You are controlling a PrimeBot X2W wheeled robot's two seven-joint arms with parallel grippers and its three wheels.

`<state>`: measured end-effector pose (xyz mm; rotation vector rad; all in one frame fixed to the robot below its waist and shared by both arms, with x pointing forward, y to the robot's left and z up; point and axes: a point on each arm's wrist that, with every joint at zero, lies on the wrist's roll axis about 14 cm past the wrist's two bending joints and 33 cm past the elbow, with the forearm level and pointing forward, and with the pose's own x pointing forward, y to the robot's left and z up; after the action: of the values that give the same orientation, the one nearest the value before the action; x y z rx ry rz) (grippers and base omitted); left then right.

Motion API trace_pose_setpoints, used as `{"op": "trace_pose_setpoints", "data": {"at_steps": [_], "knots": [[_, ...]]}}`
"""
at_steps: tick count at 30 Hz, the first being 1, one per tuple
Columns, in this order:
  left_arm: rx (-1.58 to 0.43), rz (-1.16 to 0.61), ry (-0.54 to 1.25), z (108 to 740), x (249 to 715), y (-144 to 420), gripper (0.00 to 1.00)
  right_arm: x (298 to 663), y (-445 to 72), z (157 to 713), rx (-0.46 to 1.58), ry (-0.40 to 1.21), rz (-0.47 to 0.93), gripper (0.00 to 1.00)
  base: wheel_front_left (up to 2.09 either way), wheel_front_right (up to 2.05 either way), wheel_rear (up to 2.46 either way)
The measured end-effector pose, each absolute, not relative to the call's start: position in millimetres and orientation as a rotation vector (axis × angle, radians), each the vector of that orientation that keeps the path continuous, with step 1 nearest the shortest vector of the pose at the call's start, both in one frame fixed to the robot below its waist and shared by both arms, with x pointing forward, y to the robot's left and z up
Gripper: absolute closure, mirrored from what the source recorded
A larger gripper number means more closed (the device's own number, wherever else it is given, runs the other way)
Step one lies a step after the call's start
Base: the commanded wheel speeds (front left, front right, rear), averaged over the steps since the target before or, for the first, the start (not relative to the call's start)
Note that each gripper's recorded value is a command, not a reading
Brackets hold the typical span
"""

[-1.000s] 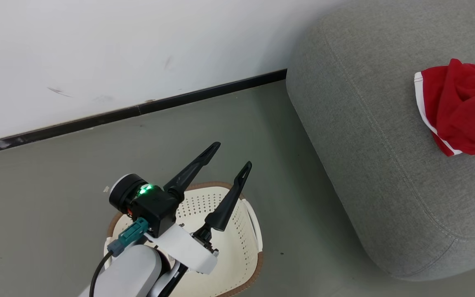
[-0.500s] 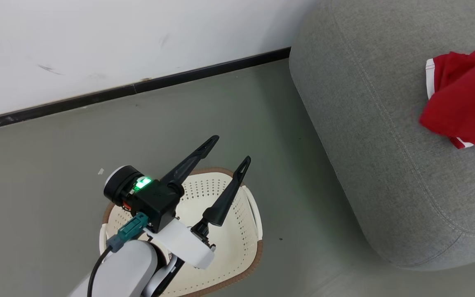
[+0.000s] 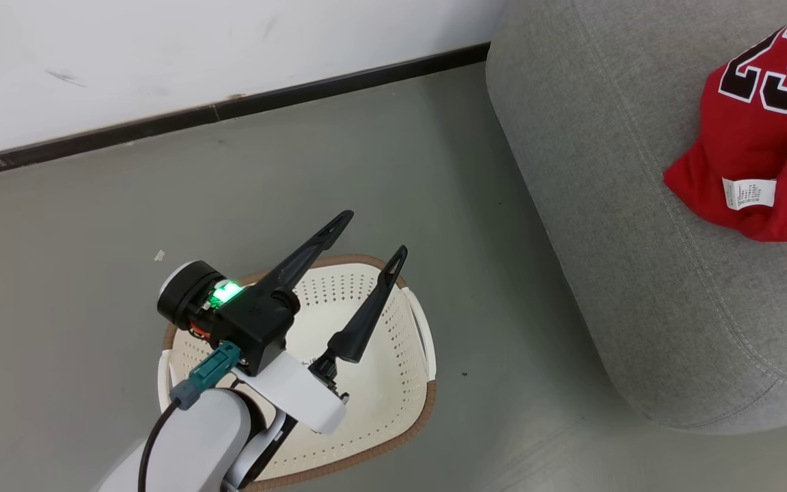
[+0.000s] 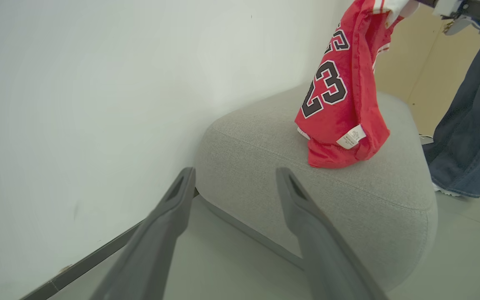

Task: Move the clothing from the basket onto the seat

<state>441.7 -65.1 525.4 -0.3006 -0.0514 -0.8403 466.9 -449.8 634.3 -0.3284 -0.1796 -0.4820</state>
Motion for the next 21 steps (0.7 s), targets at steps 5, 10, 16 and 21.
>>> {"op": "trace_pose_setpoints", "data": {"at_steps": [5,10,16,21], "knots": [[-0.297,-0.837,-0.04,519.9,445.2,-63.3,0.0,460.6,-456.8,593.7,-0.339,-0.077,-0.494,1.0,0.0,0.0,0.0],[-0.293,-0.828,-0.037,517.0,451.7,-61.4,0.0,454.1,-467.6,579.4,-0.353,-0.036,-0.527,1.0,0.0,0.0,0.0],[-0.296,-0.833,-0.028,511.3,454.4,-62.6,0.0,438.4,-485.4,567.1,-0.334,-0.006,-0.589,1.0,0.0,0.0,0.0],[-0.304,-0.844,-0.016,507.5,455.0,-66.7,0.0,425.9,-493.7,546.6,-0.296,0.043,-0.631,1.0,0.0,0.0,0.0]]}}
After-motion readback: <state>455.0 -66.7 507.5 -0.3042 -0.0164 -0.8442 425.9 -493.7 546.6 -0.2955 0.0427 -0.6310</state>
